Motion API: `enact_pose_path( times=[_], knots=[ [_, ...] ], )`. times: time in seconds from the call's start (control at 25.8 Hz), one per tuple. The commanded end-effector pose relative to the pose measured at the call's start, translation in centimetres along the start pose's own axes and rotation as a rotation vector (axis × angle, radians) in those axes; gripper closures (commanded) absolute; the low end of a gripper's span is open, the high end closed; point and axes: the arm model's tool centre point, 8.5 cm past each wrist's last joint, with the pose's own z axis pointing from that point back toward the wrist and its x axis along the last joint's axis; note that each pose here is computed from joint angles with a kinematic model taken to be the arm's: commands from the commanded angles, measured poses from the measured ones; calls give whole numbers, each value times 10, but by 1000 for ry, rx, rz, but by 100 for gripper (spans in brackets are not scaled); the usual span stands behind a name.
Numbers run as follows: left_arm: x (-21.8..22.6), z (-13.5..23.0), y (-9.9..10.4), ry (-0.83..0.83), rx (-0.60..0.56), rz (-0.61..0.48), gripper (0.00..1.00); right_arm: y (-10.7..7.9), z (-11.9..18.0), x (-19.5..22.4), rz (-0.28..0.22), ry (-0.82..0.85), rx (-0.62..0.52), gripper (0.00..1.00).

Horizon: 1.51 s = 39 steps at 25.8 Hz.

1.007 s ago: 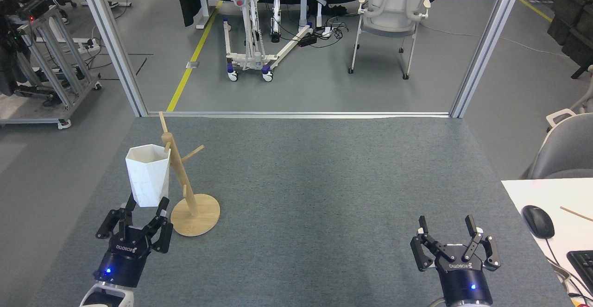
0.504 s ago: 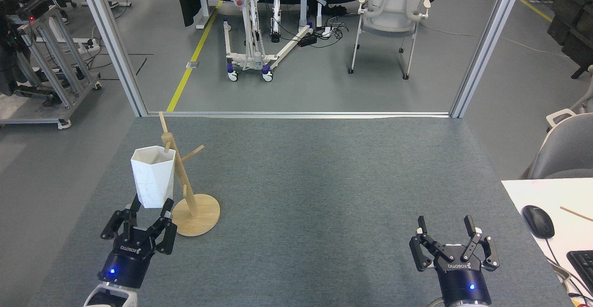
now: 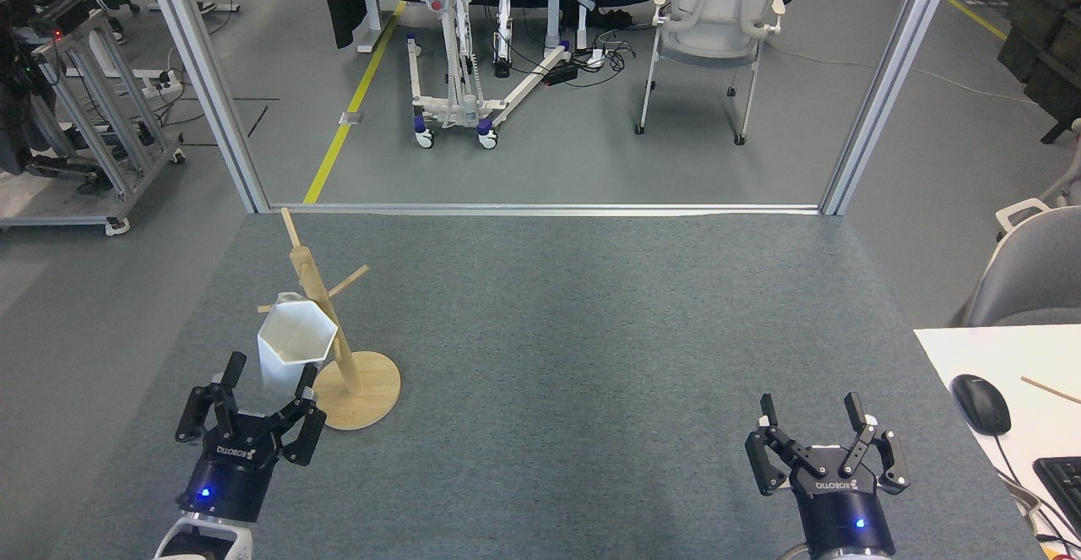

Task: Hang cup on storage rack

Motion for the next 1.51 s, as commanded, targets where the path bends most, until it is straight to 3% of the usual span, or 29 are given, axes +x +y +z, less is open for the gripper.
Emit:
enact_pose_path(
  times=[0.0, 0.5, 0.66, 0.77, 0.89, 1.08, 1.28, 1.47],
  knots=[
    [1, 0, 0, -2, -3, 1, 0, 0, 0, 0, 0, 0, 2, 1],
    [4, 18, -7, 31, -27, 11, 0, -1, -2, -1, -3, 4, -3, 1],
    [9, 48, 17, 80, 38, 11, 0, -5, -3, 0, -8, 2, -15, 1],
    [7, 76, 38, 149, 82, 22, 0, -19, -8, 16, -56, 4, -60, 1],
    [29, 95, 45, 128, 47, 57, 1, -22, -8, 21, -73, 5, -61, 1],
    [119, 64, 35, -112, -202, 158, 1, -7, -7, 21, -80, -2, 98, 1],
    [184, 16, 54, -153, -170, 256, 1, -3, -5, 24, -83, -32, 110, 1],
    [198, -15, 43, -76, -262, 230, 0, -6, -4, 30, -89, -83, 73, 1]
  ],
)
